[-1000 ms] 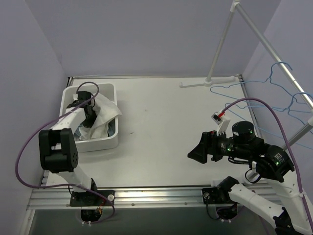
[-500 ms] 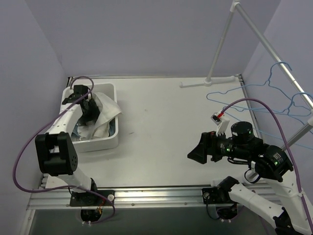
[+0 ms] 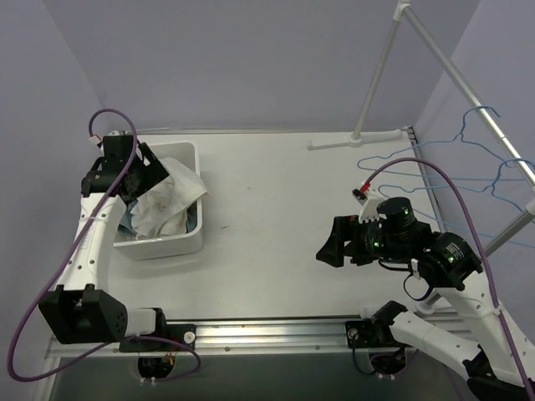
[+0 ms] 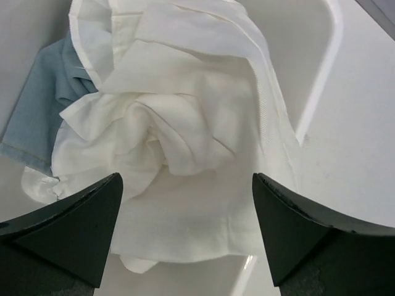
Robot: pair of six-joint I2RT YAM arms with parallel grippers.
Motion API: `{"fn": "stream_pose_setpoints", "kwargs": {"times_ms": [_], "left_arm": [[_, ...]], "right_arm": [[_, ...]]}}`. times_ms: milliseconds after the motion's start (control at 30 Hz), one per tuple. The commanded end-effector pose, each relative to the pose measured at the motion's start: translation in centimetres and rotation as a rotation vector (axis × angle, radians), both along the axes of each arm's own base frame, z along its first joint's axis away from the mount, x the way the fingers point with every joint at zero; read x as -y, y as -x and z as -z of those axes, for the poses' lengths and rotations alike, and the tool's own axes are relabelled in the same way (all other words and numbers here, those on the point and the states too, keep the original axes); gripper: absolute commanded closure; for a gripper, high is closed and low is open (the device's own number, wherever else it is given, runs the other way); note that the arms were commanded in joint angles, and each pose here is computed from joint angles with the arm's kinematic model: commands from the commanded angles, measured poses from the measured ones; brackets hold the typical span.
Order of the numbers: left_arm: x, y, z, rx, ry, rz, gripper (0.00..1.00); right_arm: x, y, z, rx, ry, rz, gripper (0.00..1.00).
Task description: Remove the skirt from the hanger
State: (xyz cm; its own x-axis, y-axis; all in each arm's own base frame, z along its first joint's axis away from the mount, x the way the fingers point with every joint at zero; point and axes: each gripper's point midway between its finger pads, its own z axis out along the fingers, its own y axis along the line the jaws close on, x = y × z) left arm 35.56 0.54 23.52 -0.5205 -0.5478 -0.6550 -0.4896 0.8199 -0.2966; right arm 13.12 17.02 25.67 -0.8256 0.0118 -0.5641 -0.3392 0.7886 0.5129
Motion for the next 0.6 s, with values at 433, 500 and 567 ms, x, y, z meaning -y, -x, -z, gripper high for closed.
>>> {"fn": "stream_pose_setpoints", "kwargs": {"times_ms": [433,500,567], "left_arm": [[20.7,3.4,-11.3,0.255,-0.017,0.560,0.06],[22.6,4.6,-11.4,0.262,0.018,0.612,0.06],[23.4,5.7,-11.1,0.260,0.046,0.643,0.06]], "right_arm": [[2.5,-4.6,2.2,0.004,0.177,0.257,0.20],[3.0,-4.6,2.4,0.003,0.187,0.279,0.20],[3.5,-4.6,2.5,0.013,0.195,0.301,0.19]]}}
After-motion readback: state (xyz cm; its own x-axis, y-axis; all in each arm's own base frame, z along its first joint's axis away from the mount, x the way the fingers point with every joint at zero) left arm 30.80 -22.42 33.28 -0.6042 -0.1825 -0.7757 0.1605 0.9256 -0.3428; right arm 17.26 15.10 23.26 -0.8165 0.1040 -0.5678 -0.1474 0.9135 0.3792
